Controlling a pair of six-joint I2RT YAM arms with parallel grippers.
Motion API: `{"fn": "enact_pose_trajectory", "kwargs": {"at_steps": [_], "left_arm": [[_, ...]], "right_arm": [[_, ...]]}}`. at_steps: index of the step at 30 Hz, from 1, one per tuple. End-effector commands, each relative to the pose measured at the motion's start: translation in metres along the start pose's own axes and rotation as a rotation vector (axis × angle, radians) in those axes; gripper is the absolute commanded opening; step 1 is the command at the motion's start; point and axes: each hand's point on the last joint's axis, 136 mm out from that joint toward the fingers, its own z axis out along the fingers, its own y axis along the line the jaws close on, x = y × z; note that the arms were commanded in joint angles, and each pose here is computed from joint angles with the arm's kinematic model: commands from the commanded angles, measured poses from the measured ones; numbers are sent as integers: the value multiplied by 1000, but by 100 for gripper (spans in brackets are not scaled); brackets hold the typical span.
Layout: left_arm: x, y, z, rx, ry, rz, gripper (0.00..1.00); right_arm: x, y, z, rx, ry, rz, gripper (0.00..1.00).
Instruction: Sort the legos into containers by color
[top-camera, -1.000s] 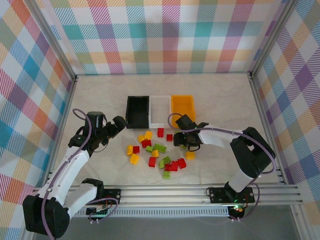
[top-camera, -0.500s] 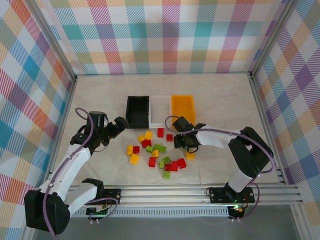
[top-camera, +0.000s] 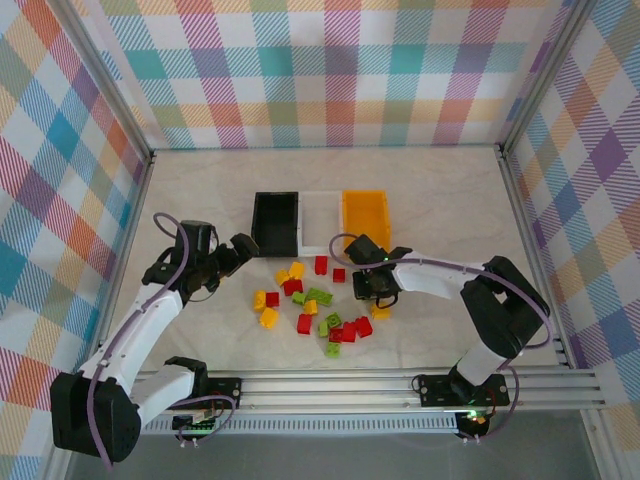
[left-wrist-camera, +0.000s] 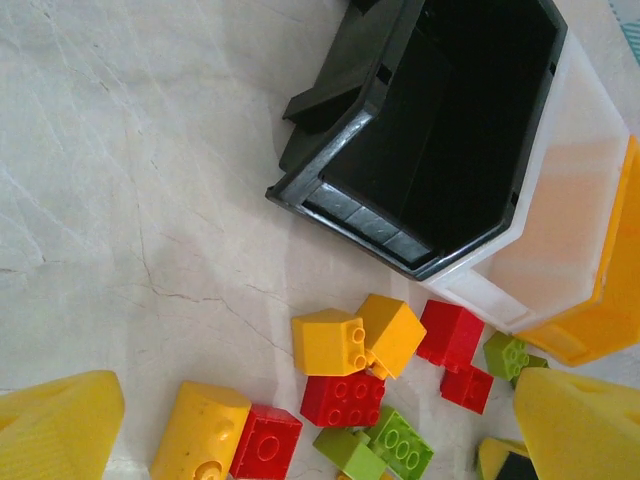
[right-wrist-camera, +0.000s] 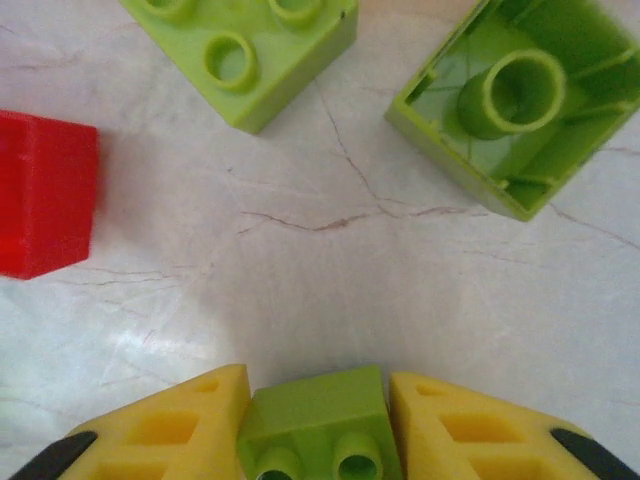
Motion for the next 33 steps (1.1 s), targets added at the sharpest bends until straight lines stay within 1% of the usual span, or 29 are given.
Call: {"fn": "enact_pose_trajectory", "kwargs": {"at_steps": [1, 4, 7, 10, 11, 12, 16, 20, 21, 24, 25, 28, 33], "left_arm": [[0, -8, -4, -12, 31, 36, 100], [0, -9, -5, -8, 29, 40, 100], [0, -7, -11, 6, -1, 44, 100], [0, -4, -17, 11, -28, 57, 100], [1, -4, -19, 14, -33, 67, 98], [2, -2, -21, 11, -34, 76, 96], [9, 11, -25, -23, -31, 91, 96], [23, 19, -21, -23, 7, 87, 98], [26, 20, -20, -18, 20, 87, 98], [37, 22, -17, -20, 58, 100, 98], [42, 22, -16, -25, 71, 112, 98], [63, 23, -14, -50, 121, 163, 95], [117, 31, -2, -133, 238, 310, 94]], "right_arm": [[-48, 12, -51, -40, -161, -26, 32], [-83, 9, -77, -47, -254, -14, 32], [-116, 3, -87, -58, -305, 27, 32], [-149, -4, -85, -44, -342, 65, 32], [-160, -7, -82, -40, -348, 80, 32], [-168, -11, -79, -35, -348, 99, 32], [-194, -22, -61, -27, -339, 151, 34], [-207, -24, -43, -16, -315, 172, 42], [-211, -23, -42, -21, -313, 178, 46], [-218, -22, -47, -38, -324, 191, 64], [-219, -20, -50, -48, -333, 191, 68], [-215, -18, -59, -83, -347, 196, 73], [-196, -19, -61, -111, -336, 207, 75]]}}
